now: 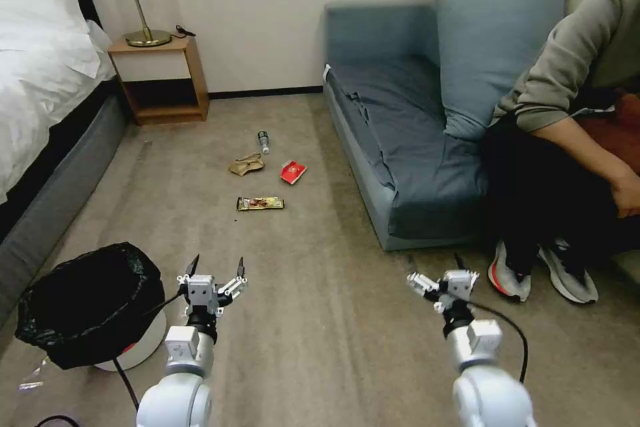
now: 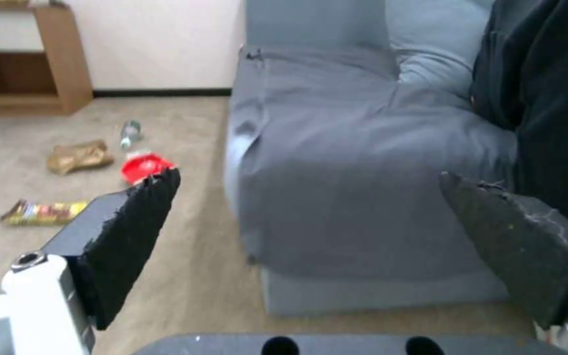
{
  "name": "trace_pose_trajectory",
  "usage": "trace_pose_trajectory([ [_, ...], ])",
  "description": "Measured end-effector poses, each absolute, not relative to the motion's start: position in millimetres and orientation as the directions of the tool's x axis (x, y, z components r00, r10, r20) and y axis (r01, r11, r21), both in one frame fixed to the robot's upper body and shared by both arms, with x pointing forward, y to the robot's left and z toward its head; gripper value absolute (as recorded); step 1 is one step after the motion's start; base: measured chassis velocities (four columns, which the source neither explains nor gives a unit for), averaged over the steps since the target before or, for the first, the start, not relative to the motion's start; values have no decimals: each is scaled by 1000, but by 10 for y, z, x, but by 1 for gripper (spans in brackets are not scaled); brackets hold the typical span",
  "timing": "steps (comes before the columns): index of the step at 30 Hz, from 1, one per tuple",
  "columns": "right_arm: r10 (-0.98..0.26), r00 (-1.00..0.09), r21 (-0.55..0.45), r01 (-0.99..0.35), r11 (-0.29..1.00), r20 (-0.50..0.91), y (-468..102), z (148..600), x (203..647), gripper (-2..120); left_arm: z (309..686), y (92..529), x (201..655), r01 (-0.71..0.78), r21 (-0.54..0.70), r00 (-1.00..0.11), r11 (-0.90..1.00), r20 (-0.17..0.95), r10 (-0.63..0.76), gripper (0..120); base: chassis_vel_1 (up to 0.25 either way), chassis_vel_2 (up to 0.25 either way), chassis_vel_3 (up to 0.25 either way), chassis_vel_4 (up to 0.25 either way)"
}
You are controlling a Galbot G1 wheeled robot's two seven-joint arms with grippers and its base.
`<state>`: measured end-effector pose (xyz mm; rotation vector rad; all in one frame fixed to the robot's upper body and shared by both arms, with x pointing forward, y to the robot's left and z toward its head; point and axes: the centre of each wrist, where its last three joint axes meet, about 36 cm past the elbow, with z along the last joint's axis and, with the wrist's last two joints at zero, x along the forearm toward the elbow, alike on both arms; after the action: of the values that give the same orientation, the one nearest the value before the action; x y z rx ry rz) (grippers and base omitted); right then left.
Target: Pick up the trash bin, then pick up the garbage on the floor and place it into the trash bin.
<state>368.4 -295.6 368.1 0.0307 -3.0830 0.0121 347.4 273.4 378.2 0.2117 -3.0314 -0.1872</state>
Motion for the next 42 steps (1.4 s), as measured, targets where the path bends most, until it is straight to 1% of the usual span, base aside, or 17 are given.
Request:
trace_pose_trajectory([
  [1,-20,-998,-7,-20,1000,58,-2956,3681,3684,100,3782,2734,3474,-132,129,-986,983,88,-144,99,0,0,0,0],
  [3,-56,-997,36,-55,998,49,-2999,3707,3857,100,3897,2857,3669,-176,131,-980,976,73,-186,99,0,0,0,0],
  [6,-60,-997,43,-58,997,55,-2995,3689,3871,100,4005,3050,3815,-244,139,-963,960,81,-257,99,0,0,0,0],
  [11,-68,-996,46,-66,997,60,-2969,3663,3868,100,4027,3021,3846,-239,131,-963,962,99,-252,99,0,0,0,0],
  [19,-134,-990,66,-131,989,39,-2856,3577,3840,100,3980,2958,3771,-218,135,-965,967,118,-234,99,0,0,0,0],
  [23,-214,-977,74,-212,974,15,-2735,3442,3829,100,3927,2954,3645,-216,134,-962,967,138,-234,99,0,0,0,0],
  [25,-228,-973,76,-227,971,15,-2711,3423,3832,100,3931,2953,3604,-215,128,-961,968,148,-234,99,0,0,0,0],
  [31,-266,-963,58,-263,963,35,-2643,3373,3888,100,4054,2981,3434,-252,104,-935,962,230,-270,99,0,0,0,0],
  [32,-266,-963,59,-264,963,41,-2637,3354,3883,100,4128,3002,3373,-286,78,-913,955,280,-296,99,0,0,0,0],
  [33,-266,-963,59,-264,963,41,-2637,3354,3883,100,4128,3002,3373,-286,78,-913,955,280,-296,99,0,0,0,0],
  [35,-264,-963,57,-261,964,54,-2626,3271,3886,100,4321,3015,3257,-391,44,-860,920,339,-381,100,0,0,0,0],
  [37,-263,-963,57,-260,964,55,-2622,3264,3891,100,4400,3002,3225,-417,33,-848,908,345,-402,100,0,0,0,0],
  [38,-264,-963,54,-262,964,55,-2617,3274,3916,100,4612,2949,3154,-473,2,-826,881,347,-444,100,0,0,0,0],
  [39,-264,-963,54,-262,964,55,-2617,3274,3916,100,4612,2949,3154,-473,2,-826,881,347,-444,100,0,0,0,0],
  [40,-263,-963,46,-261,964,53,-2611,3266,3941,100,4797,2889,3107,-542,-23,-793,840,342,-503,100,0,0,0,0],
  [41,-262,-964,42,-260,965,50,-2595,3257,3941,100,4850,2876,3105,-586,-33,-768,810,341,-542,100,0,0,0,0],
  [42,-262,-964,42,-260,965,50,-2595,3257,3941,100,4850,2876,3105,-586,-33,-768,810,341,-542,100,0,0,0,0],
])
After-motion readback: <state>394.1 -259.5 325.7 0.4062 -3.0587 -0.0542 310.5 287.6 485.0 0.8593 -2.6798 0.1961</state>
